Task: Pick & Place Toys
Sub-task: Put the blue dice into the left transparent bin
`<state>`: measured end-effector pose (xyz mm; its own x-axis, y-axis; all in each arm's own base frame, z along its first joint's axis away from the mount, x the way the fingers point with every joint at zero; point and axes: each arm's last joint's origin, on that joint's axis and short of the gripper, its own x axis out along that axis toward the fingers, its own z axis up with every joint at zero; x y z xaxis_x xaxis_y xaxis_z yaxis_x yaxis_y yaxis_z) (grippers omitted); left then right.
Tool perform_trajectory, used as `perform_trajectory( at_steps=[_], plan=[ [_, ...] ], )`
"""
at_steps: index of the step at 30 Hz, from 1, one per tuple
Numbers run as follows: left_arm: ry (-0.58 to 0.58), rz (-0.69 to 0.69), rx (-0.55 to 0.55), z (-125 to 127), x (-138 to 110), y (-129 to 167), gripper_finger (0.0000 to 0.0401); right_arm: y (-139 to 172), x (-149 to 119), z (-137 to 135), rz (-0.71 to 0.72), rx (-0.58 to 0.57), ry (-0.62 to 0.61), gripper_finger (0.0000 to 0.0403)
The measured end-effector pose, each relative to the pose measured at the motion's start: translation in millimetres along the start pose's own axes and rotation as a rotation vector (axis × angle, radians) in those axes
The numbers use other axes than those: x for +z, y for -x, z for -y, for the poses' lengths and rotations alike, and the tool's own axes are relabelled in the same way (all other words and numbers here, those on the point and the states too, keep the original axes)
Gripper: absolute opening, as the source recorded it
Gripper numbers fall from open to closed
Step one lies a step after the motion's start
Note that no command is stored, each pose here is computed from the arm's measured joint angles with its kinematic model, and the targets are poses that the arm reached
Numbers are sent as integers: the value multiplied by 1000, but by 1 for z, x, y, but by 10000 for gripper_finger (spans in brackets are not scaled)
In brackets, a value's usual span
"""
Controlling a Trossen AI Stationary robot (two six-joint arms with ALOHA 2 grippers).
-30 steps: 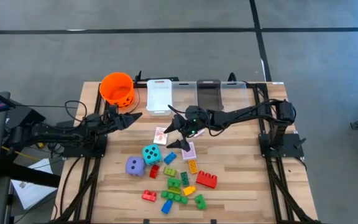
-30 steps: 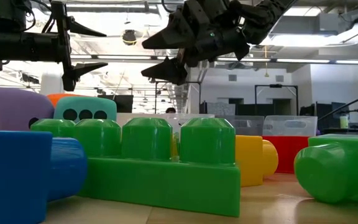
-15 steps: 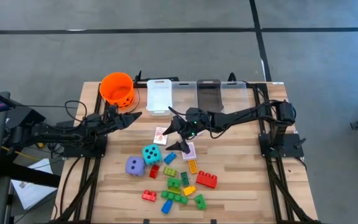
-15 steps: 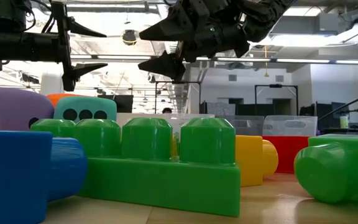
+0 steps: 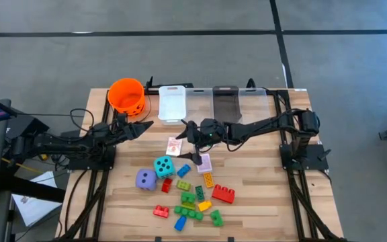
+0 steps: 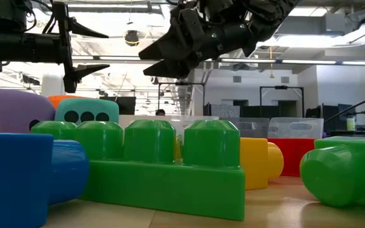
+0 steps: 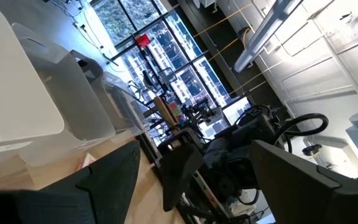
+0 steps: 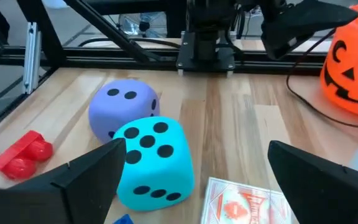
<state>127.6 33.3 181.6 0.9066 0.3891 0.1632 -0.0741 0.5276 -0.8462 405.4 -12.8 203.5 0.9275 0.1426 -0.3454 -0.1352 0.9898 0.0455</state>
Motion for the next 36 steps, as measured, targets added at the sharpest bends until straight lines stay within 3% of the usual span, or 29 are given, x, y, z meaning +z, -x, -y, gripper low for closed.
perform_trajectory(
  at_steps=[5,10,15,18,23,27,36],
  plan=[
    [-22,3,2,0,0,0,298,-8,-6,-1,26,5,-28,386],
    [-78,17,2,0,1,0,298,-25,-24,3,79,54,-173,386],
    [-96,29,12,0,1,0,298,-33,-32,14,168,52,-229,386],
    [-97,29,12,0,1,0,298,-32,-25,18,247,50,-153,386],
    [-102,14,31,-2,0,0,298,-39,-38,8,195,86,37,386],
    [-102,13,32,-2,0,0,298,-45,-43,-7,181,148,91,386],
    [-102,13,32,-2,0,0,298,-51,-56,-25,138,202,90,386]
  ],
)
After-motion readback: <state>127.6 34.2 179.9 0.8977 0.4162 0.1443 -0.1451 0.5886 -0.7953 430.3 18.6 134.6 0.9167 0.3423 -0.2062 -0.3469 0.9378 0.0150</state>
